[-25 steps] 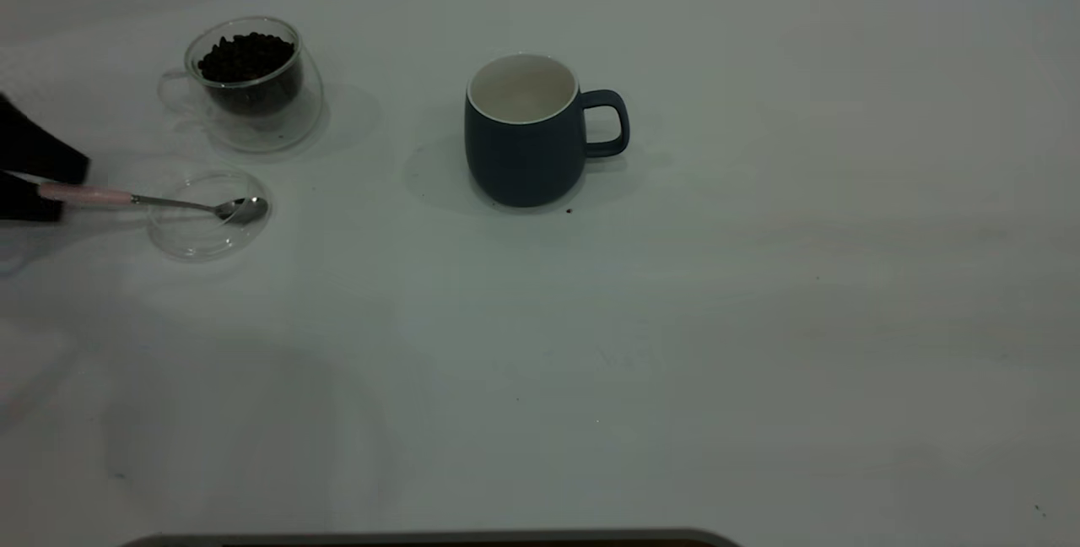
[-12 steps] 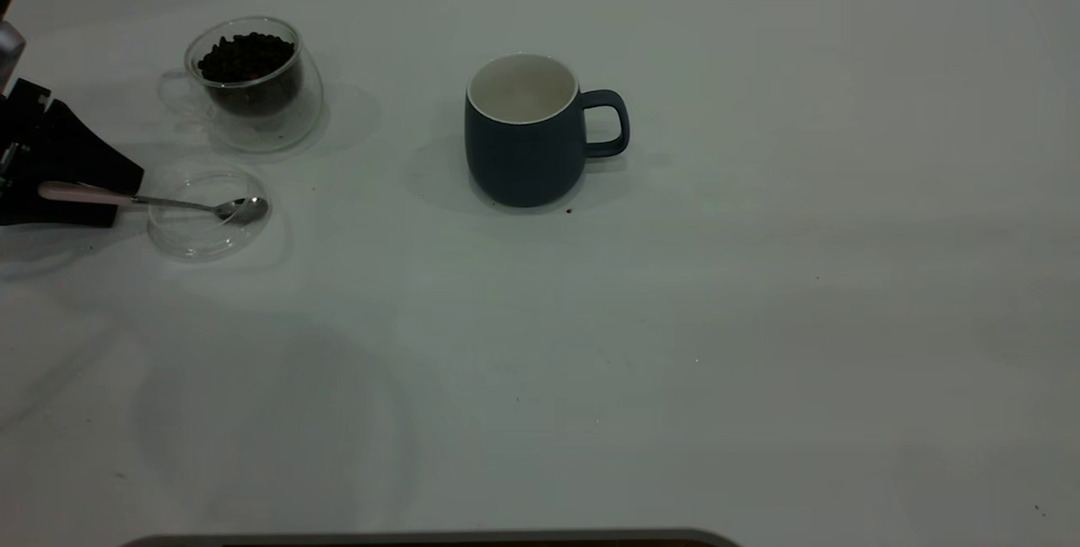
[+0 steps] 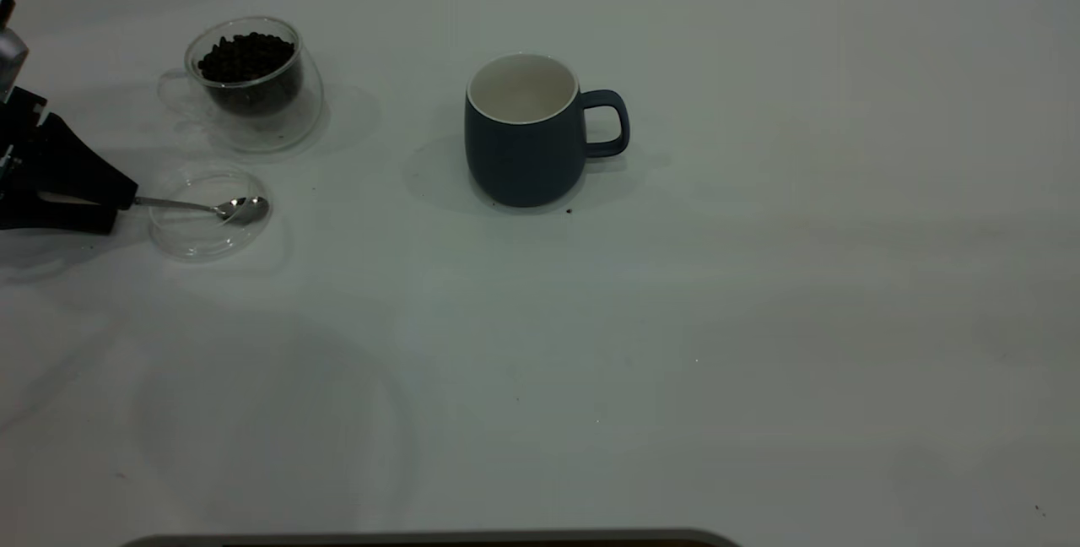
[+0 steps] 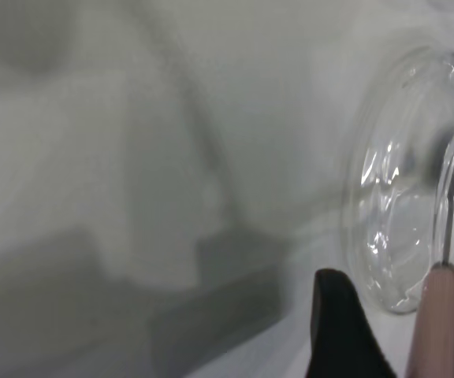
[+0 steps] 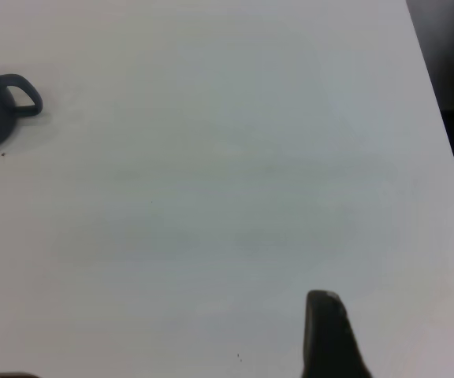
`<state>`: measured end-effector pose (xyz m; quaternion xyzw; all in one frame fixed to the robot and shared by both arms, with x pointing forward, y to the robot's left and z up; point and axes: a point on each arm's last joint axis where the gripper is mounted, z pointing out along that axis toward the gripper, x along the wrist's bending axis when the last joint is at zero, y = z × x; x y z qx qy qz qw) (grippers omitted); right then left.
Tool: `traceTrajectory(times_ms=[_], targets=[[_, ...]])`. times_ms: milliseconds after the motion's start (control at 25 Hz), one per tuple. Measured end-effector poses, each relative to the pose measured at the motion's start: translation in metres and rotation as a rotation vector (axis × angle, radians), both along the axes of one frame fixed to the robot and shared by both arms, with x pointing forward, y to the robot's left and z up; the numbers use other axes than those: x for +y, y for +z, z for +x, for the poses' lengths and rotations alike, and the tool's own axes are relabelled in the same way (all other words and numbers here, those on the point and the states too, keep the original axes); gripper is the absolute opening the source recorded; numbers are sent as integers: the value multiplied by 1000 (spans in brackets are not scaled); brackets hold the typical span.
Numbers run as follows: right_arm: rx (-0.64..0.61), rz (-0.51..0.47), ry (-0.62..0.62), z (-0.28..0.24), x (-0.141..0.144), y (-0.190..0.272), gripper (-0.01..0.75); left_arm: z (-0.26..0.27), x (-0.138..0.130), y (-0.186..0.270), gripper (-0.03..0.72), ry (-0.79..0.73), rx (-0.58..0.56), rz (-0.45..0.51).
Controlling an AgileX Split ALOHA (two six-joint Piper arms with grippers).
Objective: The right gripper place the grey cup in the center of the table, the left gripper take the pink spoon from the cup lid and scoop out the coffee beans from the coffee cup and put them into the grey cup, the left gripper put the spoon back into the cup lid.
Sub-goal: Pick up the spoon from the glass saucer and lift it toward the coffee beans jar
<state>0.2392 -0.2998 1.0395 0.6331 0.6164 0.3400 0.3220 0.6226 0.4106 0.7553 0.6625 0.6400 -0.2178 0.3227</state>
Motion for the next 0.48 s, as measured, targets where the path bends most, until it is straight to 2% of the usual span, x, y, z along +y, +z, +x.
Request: traceTrajectory(times_ms=[240, 360, 480], targets=[[0, 0, 0, 0, 0, 0, 476, 1, 2, 1, 437, 3, -5, 1], [0, 0, 0, 0, 0, 0, 476, 5, 9, 5, 389, 16, -17, 0], [0, 0, 0, 0, 0, 0, 476, 9, 15, 11, 309, 31, -13, -22]])
